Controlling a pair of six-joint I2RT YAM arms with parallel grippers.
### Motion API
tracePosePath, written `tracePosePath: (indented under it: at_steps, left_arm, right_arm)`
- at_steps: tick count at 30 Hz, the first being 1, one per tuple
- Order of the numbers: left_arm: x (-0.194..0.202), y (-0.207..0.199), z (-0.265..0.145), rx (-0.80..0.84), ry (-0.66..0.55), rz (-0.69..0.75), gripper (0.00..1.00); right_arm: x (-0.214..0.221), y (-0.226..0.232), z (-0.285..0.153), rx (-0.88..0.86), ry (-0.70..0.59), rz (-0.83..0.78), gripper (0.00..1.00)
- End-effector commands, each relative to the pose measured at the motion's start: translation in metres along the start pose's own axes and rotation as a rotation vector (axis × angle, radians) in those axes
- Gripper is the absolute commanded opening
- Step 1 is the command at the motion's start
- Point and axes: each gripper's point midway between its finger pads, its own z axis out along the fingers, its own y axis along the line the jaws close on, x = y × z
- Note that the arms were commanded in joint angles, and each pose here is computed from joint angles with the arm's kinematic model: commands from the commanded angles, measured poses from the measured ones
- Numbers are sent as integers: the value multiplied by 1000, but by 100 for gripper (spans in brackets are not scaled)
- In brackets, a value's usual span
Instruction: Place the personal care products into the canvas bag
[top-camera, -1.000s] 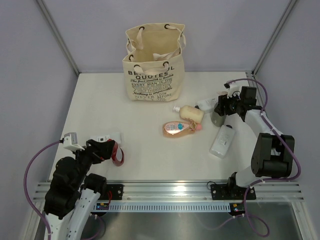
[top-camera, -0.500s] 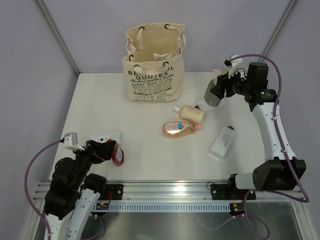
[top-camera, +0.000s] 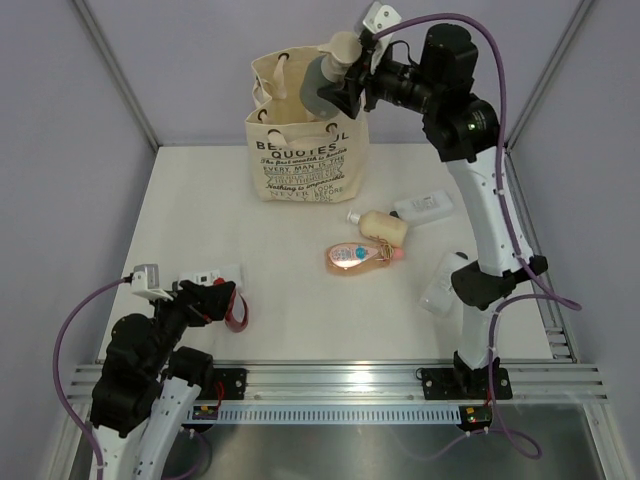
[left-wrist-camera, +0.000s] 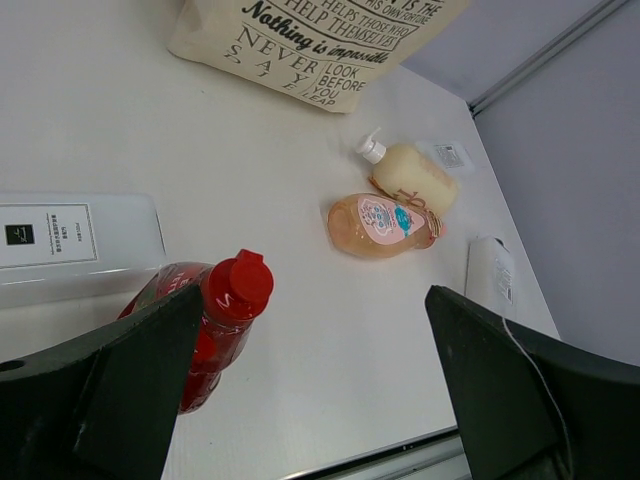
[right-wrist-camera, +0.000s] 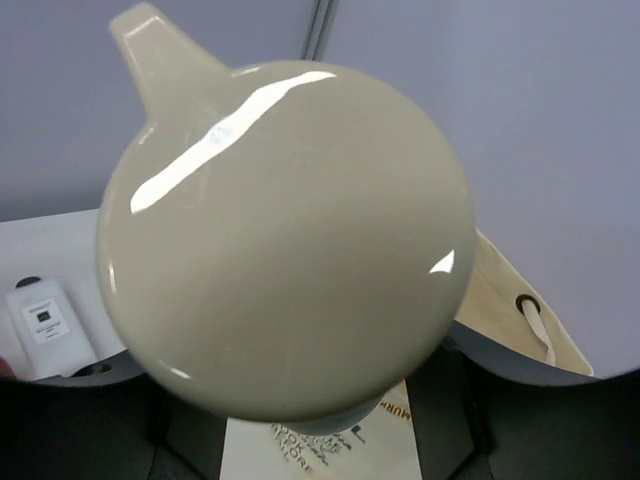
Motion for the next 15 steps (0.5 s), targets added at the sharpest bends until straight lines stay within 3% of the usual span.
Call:
tracePosePath:
  at_steps: [1, 2, 4, 7, 15]
  left_arm:
    - [-19, -20, -20, 135, -144, 27, 99]
    - [-19, -20, -19, 132, -139, 27, 99]
    - [-17, -20, -18, 135, -127, 30, 99]
    - [-14, -21, -16, 136, -106, 34, 99]
    - [-11, -21, -15, 138, -90, 35, 99]
  right_arm:
    - [-57, -41, 19, 184, -249, -155, 0]
    - [-35, -51, 45, 195, -251, -144, 0]
    - [-46, -65, 51, 256, -325, -142, 0]
    - [-19, -82, 80, 305, -363, -209, 0]
    - [80, -102, 114, 307, -207, -135, 0]
